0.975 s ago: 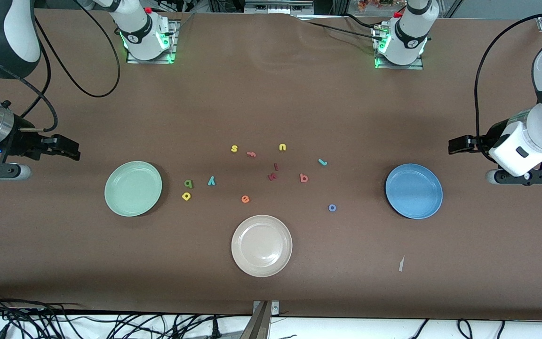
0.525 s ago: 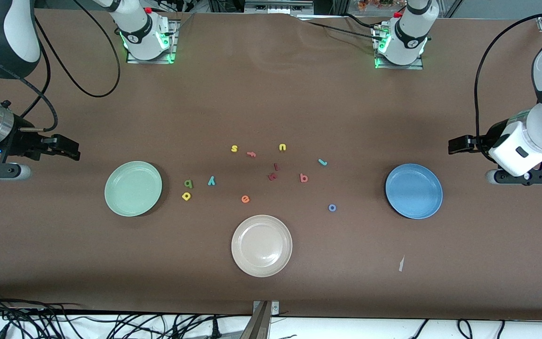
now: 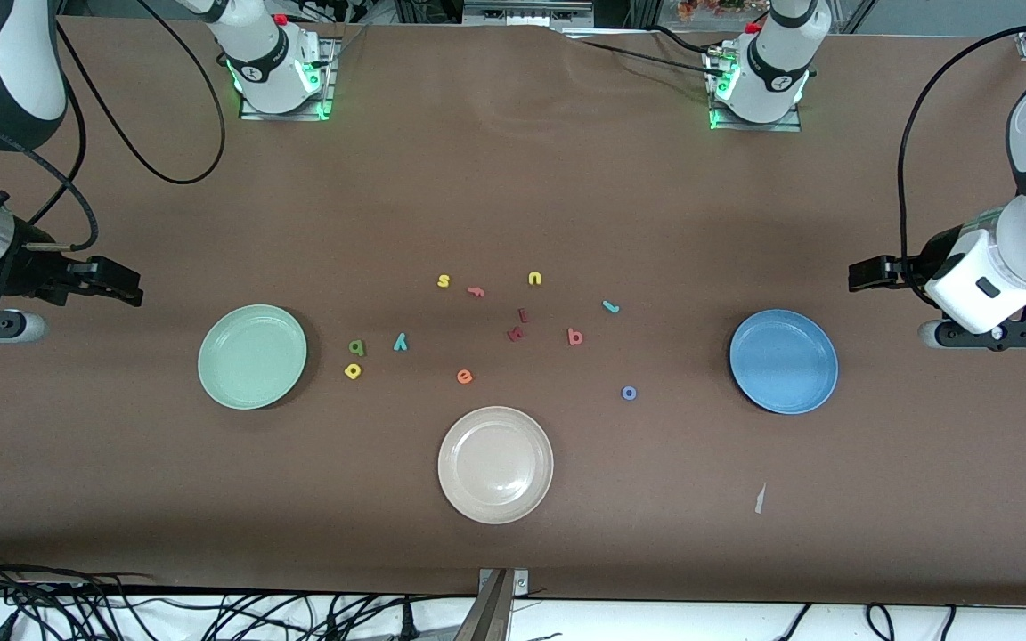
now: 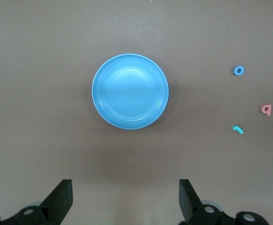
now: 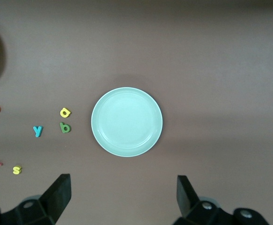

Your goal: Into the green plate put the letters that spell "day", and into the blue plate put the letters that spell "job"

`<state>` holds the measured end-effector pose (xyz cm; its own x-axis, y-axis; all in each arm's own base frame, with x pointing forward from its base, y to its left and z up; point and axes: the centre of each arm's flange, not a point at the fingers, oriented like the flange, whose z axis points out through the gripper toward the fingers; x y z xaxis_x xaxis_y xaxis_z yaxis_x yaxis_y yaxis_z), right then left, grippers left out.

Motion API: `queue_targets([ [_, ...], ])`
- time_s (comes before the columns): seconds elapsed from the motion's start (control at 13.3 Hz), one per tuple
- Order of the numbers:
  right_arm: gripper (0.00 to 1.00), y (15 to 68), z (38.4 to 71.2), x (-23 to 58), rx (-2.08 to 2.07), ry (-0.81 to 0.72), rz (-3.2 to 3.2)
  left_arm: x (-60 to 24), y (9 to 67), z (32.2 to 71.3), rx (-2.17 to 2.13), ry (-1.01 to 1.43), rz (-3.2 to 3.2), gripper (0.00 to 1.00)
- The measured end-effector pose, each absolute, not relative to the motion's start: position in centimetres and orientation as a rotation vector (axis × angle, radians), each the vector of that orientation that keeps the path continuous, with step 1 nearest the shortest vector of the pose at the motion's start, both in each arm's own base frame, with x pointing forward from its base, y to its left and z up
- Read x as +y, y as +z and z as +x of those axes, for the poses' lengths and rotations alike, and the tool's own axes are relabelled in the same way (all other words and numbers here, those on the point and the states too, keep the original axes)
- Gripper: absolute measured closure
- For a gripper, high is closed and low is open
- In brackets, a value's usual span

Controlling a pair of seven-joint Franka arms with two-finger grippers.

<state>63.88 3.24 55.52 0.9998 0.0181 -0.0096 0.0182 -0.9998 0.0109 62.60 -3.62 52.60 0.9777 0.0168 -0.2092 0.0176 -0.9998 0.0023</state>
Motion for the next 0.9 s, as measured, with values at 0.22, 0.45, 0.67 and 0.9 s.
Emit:
queue_targets([
  [0.22,0.00,55.52,63.90,3.35,0.080,-0.013,3.137,-3.62,52.60,62.60,0.027,-0.330,3.120,0.00],
  [0.45,0.00,55.52,63.90,3.63,0.120,-0.011,3.164,-3.65,52.60,62.60,0.026,-0.330,3.120,0.00],
  [0.67,0.00,55.53,63.91,3.66,0.122,-0.010,3.166,-3.65,52.60,62.60,0.026,-0.330,3.120,0.00],
  [0.9,0.00,55.53,63.91,3.66,0.123,-0.010,3.166,-3.65,52.60,62.60,0.026,-0.330,3.120,0.00],
])
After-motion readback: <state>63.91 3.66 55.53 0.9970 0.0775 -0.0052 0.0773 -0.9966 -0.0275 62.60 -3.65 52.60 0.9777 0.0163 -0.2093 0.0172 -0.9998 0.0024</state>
